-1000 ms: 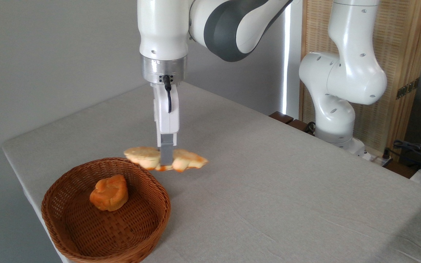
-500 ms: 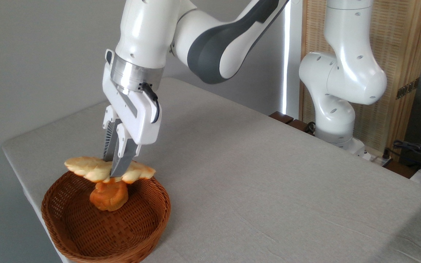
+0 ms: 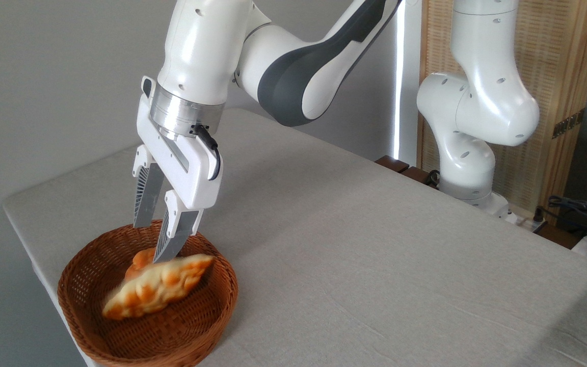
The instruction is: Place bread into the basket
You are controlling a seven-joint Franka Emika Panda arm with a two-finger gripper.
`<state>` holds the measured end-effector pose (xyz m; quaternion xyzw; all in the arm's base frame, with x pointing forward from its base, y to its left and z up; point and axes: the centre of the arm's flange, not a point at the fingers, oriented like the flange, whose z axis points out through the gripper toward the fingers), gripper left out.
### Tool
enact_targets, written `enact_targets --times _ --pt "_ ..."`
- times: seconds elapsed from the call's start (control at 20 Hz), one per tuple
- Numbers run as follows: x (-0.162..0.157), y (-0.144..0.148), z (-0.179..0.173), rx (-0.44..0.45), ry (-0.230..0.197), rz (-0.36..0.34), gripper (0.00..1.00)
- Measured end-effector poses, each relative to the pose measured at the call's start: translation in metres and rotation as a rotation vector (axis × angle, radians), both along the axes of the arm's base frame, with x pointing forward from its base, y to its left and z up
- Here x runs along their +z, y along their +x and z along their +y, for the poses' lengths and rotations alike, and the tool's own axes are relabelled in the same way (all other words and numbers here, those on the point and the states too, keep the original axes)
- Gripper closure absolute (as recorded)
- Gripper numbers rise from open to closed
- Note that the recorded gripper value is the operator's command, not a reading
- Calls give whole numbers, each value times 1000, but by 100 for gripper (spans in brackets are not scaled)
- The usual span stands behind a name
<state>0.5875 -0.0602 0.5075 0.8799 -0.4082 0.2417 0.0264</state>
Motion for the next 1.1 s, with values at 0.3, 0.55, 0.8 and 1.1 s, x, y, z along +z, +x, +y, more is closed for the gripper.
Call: enact_targets --times 0.3,0.55,0.8,1.1 --pt "2 0 0 36 -18 8 1" --pt "37 -14 -8 61 54 157 0" --pt "78 -34 -28 94 115 272 0" --pt "89 -42 -21 99 180 327 0"
